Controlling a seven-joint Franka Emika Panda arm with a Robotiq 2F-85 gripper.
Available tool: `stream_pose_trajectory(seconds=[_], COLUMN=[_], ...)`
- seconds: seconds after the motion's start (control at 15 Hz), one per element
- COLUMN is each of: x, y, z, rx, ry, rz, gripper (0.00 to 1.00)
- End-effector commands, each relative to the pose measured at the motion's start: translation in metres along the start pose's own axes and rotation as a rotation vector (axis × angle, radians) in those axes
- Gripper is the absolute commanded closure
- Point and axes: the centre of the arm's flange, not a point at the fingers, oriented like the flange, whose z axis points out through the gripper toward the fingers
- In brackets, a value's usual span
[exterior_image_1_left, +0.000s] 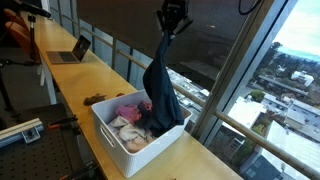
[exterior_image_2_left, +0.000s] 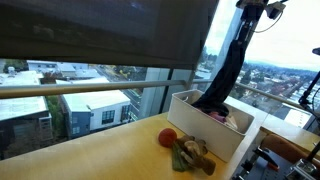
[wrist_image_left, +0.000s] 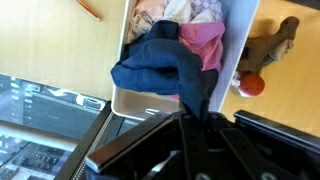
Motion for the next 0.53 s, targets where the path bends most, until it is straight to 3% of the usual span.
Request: stream_pose_trajectory(seconds=[0.0, 0.47], x=[-0.014, -0.012], y=[-0.007, -0.014], z=[0.008, 0.060], rx=[0.006, 0.027], ry=[0.009, -0.027], rz=[0.004, -0.014], gripper=[0.99, 0.99])
